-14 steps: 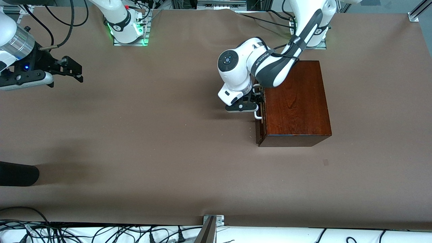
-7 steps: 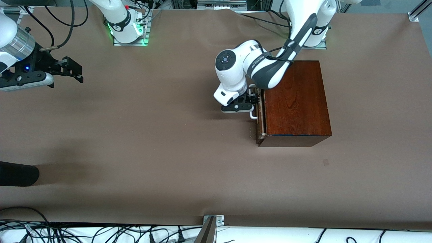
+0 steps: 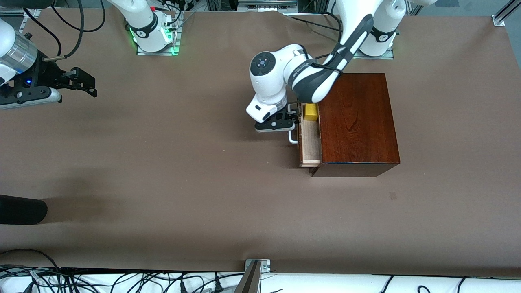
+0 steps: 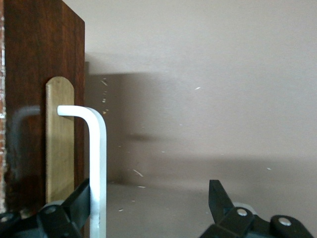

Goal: Open drawer, take yellow block, close drawer
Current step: 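Pull the drawer open with the left gripper, away from the box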

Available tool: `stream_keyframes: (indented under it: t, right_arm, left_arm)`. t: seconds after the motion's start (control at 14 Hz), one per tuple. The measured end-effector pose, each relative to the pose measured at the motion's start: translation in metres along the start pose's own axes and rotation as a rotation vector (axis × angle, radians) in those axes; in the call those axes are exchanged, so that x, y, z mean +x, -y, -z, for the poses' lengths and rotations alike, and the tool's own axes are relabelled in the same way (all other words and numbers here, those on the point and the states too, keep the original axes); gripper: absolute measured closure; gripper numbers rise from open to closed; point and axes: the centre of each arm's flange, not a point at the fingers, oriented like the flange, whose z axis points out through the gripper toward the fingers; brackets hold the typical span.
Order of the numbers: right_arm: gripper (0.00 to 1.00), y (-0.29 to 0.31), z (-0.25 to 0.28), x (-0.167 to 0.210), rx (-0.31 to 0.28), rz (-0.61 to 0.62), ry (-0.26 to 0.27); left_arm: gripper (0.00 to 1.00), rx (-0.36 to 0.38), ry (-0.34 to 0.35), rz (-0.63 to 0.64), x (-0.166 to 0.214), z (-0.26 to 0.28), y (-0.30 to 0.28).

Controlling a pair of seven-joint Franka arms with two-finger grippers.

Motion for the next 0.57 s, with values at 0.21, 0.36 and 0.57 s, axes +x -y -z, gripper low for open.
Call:
stream_keyframes:
  t: [0.21, 0.36, 0.57]
  right_arm:
    - [0.00, 0.004, 0.003, 0.001, -0.004, 0.012, -0.006]
    - [0.00, 0.004, 0.003, 0.001, -0.013, 0.016, -0.004]
    - [0.00, 0.005, 0.002, 0.001, -0.013, 0.017, -0.002]
  left_arm:
    - [0.00, -0.001, 0.000, 0.011, 0.003, 0.000, -0.006]
    - [0.00, -0.018, -0.008, 0.020, 0.001, 0.004, -0.014]
    - [0.00, -0.041, -0.024, 0.025, 0.002, 0.017, -0.024]
